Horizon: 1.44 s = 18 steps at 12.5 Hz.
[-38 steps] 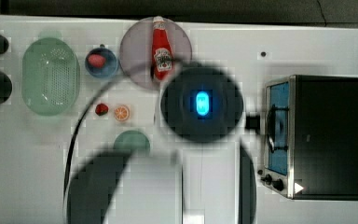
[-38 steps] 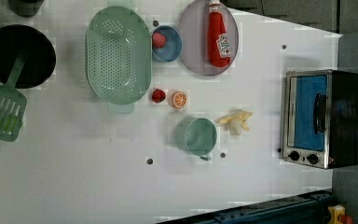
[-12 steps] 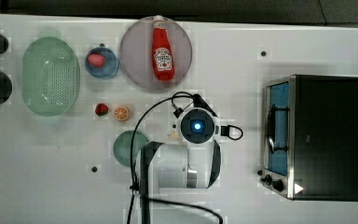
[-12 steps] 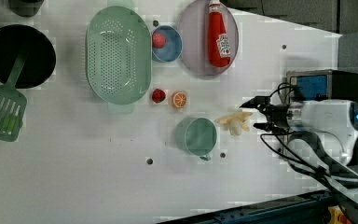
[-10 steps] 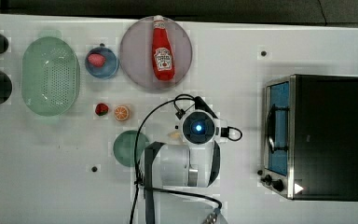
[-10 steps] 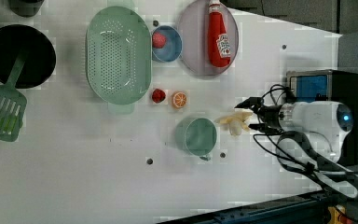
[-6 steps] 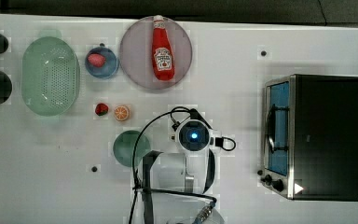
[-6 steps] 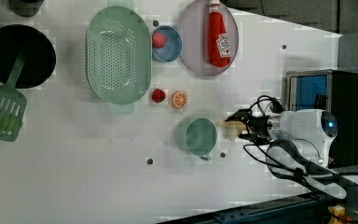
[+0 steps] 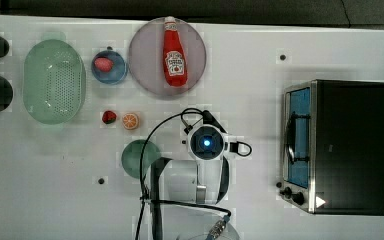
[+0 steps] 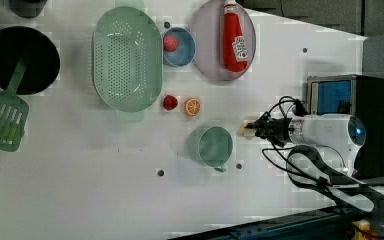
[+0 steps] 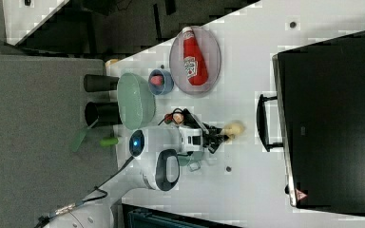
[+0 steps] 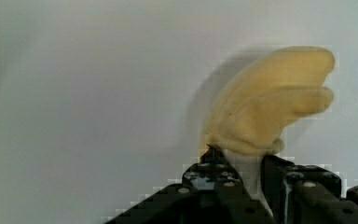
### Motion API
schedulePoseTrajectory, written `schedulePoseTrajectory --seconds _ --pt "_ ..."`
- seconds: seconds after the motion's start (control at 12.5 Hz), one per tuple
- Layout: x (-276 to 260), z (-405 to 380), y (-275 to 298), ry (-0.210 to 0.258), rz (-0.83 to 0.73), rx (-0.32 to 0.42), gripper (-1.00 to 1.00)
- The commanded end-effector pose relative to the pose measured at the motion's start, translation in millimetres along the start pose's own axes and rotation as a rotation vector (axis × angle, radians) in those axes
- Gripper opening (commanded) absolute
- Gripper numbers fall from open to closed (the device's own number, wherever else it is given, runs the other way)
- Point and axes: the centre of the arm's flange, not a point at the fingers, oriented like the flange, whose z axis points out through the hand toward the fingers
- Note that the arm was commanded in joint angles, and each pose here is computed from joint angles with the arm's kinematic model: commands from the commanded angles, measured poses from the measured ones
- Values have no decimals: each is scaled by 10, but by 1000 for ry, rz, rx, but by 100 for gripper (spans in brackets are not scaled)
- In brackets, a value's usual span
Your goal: Pick banana from table and place on oven.
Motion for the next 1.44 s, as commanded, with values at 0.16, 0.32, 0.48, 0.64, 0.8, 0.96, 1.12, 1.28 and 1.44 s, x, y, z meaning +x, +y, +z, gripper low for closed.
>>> schedulePoseTrajectory --seconds 0.16,0.32,0.48,0.64,0.8,0.96,1.12,1.28,1.44 --pt "119 -375 -140 61 45 65 -58" --pt "187 -857 -228 104 43 114 -58" --pt "217 -1487 -269 112 42 121 -58" --pt "194 -2197 -252 90 42 93 -58" --pt "147 -2892 -195 60 44 55 -58" --pt "97 -3526 -115 29 48 18 -58" --pt "100 -4069 -39 14 59 2 -58" --pt "285 -4341 39 23 91 20 -58" --pt "626 -4311 201 18 84 22 -58"
